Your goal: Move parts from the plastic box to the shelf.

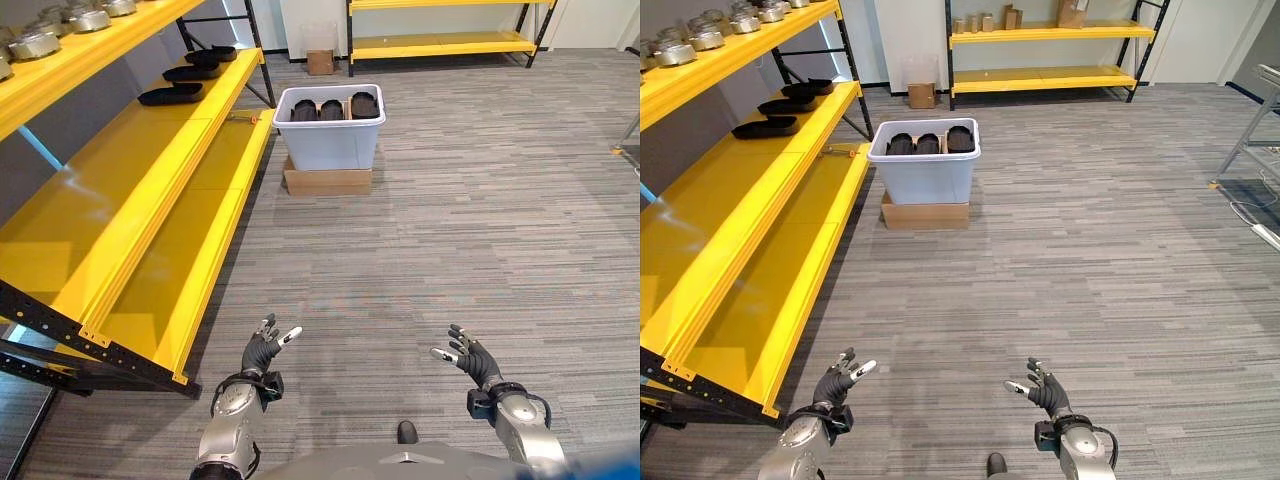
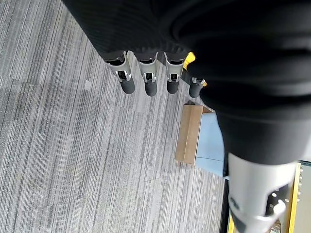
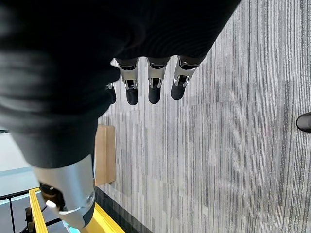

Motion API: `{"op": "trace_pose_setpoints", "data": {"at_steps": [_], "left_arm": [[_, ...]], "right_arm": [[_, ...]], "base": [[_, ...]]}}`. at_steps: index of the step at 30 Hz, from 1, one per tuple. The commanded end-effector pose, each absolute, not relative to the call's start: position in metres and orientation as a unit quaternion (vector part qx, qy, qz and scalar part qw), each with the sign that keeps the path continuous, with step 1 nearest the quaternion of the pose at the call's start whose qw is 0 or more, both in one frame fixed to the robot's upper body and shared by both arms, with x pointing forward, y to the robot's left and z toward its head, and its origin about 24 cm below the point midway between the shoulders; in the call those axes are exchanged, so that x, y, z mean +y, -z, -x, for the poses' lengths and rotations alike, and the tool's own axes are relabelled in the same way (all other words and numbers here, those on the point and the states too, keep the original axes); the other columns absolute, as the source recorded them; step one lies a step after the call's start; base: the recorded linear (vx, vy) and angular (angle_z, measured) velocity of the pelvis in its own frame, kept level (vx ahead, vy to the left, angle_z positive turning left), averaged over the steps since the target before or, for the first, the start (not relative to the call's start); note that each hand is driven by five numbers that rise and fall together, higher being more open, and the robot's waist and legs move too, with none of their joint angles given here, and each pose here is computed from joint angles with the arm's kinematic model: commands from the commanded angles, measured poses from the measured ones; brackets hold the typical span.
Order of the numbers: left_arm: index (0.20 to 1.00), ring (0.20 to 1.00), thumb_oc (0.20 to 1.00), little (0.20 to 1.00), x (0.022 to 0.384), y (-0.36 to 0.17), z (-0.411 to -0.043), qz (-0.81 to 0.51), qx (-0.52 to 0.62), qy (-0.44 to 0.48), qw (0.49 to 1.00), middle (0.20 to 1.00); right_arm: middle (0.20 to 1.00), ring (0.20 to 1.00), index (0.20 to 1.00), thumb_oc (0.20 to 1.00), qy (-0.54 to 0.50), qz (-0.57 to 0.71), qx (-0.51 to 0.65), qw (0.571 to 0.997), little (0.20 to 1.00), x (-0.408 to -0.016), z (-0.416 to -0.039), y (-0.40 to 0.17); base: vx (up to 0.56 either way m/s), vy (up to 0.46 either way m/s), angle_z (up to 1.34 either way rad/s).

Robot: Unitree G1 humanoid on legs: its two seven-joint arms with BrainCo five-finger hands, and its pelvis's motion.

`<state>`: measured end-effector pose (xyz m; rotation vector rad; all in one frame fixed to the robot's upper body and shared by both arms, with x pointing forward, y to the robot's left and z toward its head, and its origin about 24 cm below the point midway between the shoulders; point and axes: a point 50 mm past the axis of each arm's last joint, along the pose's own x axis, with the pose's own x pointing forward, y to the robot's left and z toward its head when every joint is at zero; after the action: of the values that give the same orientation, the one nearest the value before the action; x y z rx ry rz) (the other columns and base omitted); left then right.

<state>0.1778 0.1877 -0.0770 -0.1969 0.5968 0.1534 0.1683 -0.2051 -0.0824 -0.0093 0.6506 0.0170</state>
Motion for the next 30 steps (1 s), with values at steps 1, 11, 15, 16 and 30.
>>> {"op": "trace_pose_setpoints", "data": {"at_steps": [1,11,15,16,30], "left_arm": [[1.000,1.000,1.000,1.000,0.2036,0.0583,-0.1945,0.086,0.238,-0.085,0.964,1.000],[1.000,1.000,1.000,1.000,0.2056,0.0594,-0.1936,0.074,0.244,-0.083,0.963,1.000],[1.000,1.000,1.000,1.000,0.2051,0.0587,-0.1944,0.075,0.242,-0.083,0.964,1.000],[1.000,1.000,1.000,1.000,0.2052,0.0583,-0.1947,0.075,0.241,-0.083,0.964,1.000],[1.000,1.000,1.000,1.000,0.2067,0.0575,-0.1958,0.064,0.241,-0.076,0.965,1.000]], "right_arm": [[1.000,1.000,1.000,1.000,-0.003,-0.009,0.261,0.965,1.000,-0.2050,-0.1893,0.0647],[1.000,1.000,1.000,1.000,-0.004,-0.008,0.264,0.964,1.000,-0.2035,-0.1886,0.0661],[1.000,1.000,1.000,1.000,-0.003,-0.008,0.265,0.964,1.000,-0.2041,-0.1885,0.0664],[1.000,1.000,1.000,1.000,-0.002,-0.007,0.267,0.964,1.000,-0.2043,-0.1879,0.0672],[1.000,1.000,1.000,1.000,-0.003,0.003,0.273,0.962,1.000,-0.2075,-0.1862,0.0689]], "base": [[0.00,0.000,0.00],[0.00,0.000,0.00],[0.00,0.000,0.00],[0.00,0.000,0.00],[0.00,0.000,0.01]]}}
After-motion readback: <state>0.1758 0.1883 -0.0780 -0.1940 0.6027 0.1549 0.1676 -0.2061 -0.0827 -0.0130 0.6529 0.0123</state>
